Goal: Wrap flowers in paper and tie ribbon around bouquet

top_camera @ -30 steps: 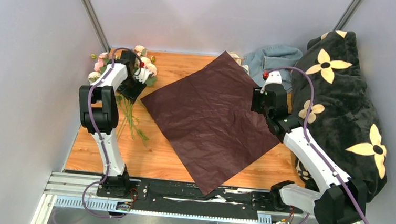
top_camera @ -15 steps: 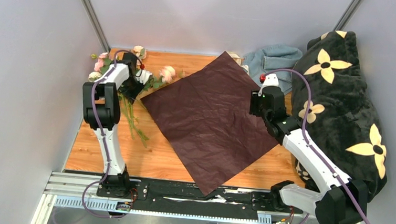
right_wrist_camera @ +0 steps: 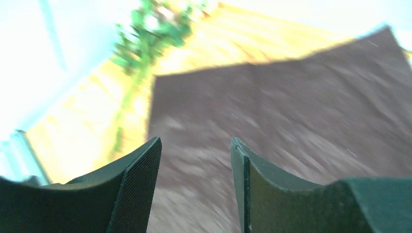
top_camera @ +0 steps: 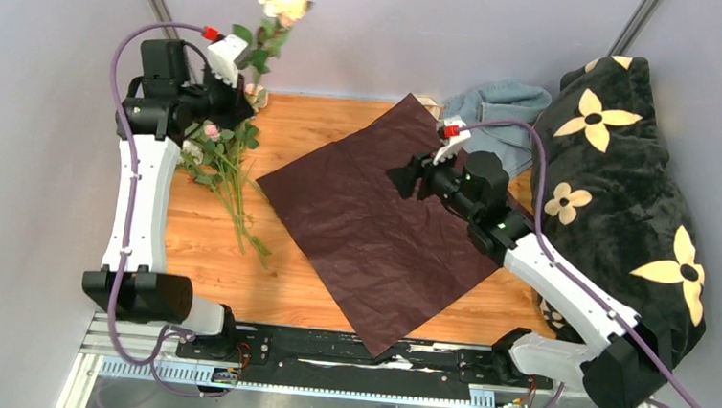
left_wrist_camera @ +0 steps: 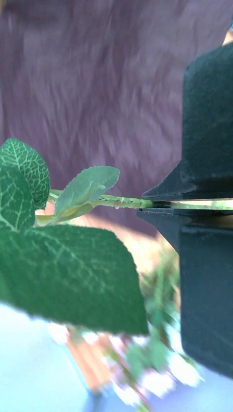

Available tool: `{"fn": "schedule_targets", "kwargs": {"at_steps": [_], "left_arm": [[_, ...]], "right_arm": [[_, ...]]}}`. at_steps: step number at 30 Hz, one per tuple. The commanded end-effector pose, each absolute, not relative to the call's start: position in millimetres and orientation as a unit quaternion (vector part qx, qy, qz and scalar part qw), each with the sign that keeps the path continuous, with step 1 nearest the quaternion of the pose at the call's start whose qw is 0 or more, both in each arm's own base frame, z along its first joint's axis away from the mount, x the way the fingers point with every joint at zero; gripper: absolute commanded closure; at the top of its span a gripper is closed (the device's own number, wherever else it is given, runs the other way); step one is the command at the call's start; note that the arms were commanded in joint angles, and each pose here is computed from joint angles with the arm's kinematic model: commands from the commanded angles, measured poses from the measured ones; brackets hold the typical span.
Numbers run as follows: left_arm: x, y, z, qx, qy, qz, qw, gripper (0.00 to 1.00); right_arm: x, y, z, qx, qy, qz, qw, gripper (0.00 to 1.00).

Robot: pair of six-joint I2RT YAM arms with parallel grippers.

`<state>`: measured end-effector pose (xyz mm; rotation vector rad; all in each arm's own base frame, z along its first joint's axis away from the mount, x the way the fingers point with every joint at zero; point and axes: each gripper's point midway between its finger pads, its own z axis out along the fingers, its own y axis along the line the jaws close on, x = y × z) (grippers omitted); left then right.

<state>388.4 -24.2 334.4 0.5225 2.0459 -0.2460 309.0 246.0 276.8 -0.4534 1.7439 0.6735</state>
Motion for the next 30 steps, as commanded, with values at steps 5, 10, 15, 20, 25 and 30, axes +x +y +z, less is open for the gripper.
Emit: {"fn": "schedule_targets", "kwargs": {"at_steps": [5,10,15,20,25,30], "left_arm": [[307.9,-172.8,344.7,0.338,0.768,-0.353,0.414,1.0],[274.8,-200.8,357.1,0.387,0.736,-0.372,0.413,1.0],[265.1,-202.5,359.2,0.393,0.732,-0.369,0.417,1.0],[257.4,-203.3,350.3,0.396,0.734,-0.371,0.408,1.0],[274.1,-179.5,326.3,0.36,0.787,-0.291,0.408,0.01],[310.1,-101.0,290.2,0.278,0.859,-0.14,0.406,0.0]], "right_arm": [[279.7,357.4,432.2,-0.195,0.535,0.544,0.617,0.41],[307.2,379.5,433.4,-0.133,0.55,0.536,0.626,0.44],[319.2,396.0,422.5,-0.12,0.56,0.547,0.61,0.49],[324.4,400.2,410.4,-0.109,0.575,0.543,0.603,0.99],[349.1,360.1,373.4,-0.098,0.657,0.444,0.601,1.0],[371.4,277.0,272.1,-0.152,0.837,0.227,0.474,1.0]]}}
